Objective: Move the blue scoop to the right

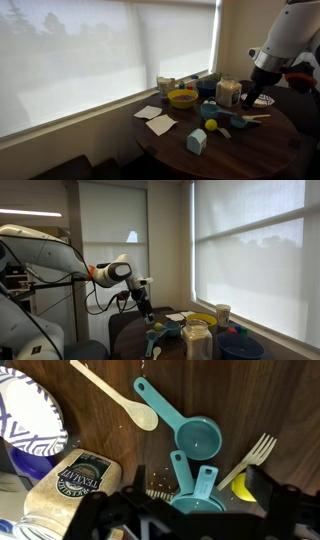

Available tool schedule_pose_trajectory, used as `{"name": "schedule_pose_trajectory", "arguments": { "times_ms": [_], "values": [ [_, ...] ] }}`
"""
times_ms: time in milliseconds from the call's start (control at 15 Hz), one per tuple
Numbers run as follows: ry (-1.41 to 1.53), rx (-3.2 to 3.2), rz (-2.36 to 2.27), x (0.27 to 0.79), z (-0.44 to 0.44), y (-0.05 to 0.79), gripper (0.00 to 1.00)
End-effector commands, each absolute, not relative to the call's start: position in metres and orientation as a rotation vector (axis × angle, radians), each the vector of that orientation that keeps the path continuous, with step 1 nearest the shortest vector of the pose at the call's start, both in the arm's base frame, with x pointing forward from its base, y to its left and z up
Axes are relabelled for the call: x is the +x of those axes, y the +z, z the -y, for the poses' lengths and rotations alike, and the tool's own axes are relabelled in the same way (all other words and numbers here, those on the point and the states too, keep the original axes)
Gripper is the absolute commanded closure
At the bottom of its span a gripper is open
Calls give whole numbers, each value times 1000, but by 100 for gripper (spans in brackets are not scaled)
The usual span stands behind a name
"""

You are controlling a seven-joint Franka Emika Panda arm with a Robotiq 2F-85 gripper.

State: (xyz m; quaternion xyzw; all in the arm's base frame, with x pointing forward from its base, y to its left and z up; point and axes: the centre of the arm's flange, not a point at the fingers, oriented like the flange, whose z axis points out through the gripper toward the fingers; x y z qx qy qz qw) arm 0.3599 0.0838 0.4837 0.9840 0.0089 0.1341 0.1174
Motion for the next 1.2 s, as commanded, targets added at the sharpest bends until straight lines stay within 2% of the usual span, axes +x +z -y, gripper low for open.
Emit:
{"name": "schedule_pose_trajectory", "arguments": {
  "times_ms": [0, 467, 933, 1000, 1133],
  "values": [
    [378, 2957, -56, 348, -73, 486, 0],
    [374, 3018, -57, 338, -59, 488, 0],
    [435, 2979, 58, 304, -33, 511, 0],
    [408, 2984, 34, 327, -43, 503, 0],
    [425, 2978, 59, 318, -37, 509, 0]
  ]
}}
